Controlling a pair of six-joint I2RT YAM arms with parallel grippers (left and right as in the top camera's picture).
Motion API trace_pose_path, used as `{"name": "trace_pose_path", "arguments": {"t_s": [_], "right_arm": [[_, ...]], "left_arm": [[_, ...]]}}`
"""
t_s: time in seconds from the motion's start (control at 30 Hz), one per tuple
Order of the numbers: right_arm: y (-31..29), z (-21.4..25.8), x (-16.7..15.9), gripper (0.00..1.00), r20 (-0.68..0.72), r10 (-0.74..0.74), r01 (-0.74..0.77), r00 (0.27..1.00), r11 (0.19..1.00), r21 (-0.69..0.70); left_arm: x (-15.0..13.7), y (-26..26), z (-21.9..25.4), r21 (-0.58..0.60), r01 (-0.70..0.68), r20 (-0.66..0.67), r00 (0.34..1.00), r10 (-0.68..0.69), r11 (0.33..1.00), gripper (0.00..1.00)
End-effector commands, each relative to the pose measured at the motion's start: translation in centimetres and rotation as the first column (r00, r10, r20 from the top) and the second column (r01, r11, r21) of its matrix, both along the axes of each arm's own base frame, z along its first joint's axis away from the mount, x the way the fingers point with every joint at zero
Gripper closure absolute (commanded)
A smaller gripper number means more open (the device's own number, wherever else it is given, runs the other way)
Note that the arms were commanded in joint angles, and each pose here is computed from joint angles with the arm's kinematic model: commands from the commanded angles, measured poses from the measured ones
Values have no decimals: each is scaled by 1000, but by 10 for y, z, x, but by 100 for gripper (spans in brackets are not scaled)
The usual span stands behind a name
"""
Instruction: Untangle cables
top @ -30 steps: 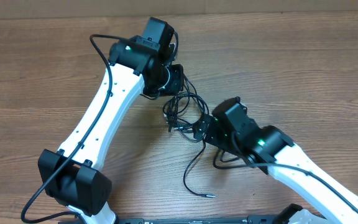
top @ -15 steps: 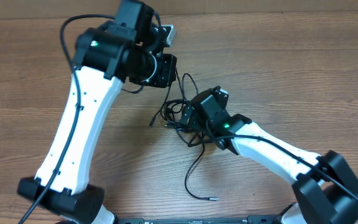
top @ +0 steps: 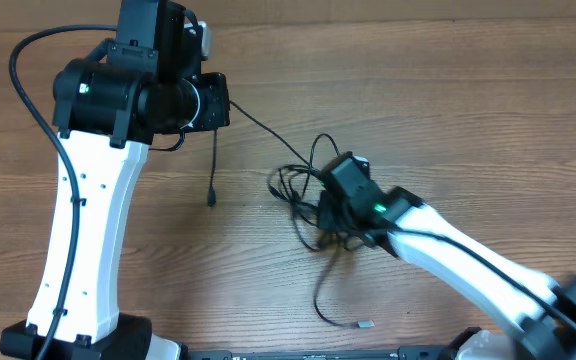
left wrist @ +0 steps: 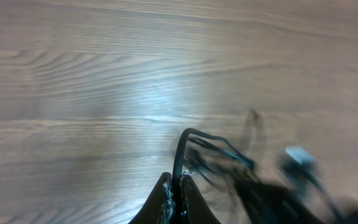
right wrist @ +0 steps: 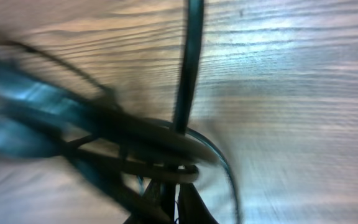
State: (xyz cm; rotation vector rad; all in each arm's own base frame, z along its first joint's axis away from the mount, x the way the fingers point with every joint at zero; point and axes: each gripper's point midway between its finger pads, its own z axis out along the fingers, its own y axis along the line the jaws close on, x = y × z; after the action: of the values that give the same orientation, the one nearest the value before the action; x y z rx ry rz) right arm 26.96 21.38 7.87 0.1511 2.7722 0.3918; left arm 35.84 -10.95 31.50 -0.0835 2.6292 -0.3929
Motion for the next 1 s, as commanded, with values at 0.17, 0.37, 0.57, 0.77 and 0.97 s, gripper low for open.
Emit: {"name": "trace_pose_path", "arguments": {"t_s": [0.17,0.37,0.57,0.77,0.97], "right_arm": [[13,115,-48,96,187,204,-250,961,928,275],[10,111,-48,96,172,196,-237,965,936,262],[11,112,-45,96,181,189,-232,965,937,260],[7,112,-39,96,199,166,-213,966,946,243],[11,114,-41,96,195,180,-228,964,938,263]], "left_arm": [[36,8,-78,65,-226,-208,950,235,972,18],[32,-54,-80,-183,161,-208,958,-198,970,6],[-2,-78,-77,-247,359,-217,885,-412,900,43],[-22,-105,-89,-273,347,-291,859,-421,897,43],[-25,-125,-131,-202,274,-358,873,-331,940,37]]}}
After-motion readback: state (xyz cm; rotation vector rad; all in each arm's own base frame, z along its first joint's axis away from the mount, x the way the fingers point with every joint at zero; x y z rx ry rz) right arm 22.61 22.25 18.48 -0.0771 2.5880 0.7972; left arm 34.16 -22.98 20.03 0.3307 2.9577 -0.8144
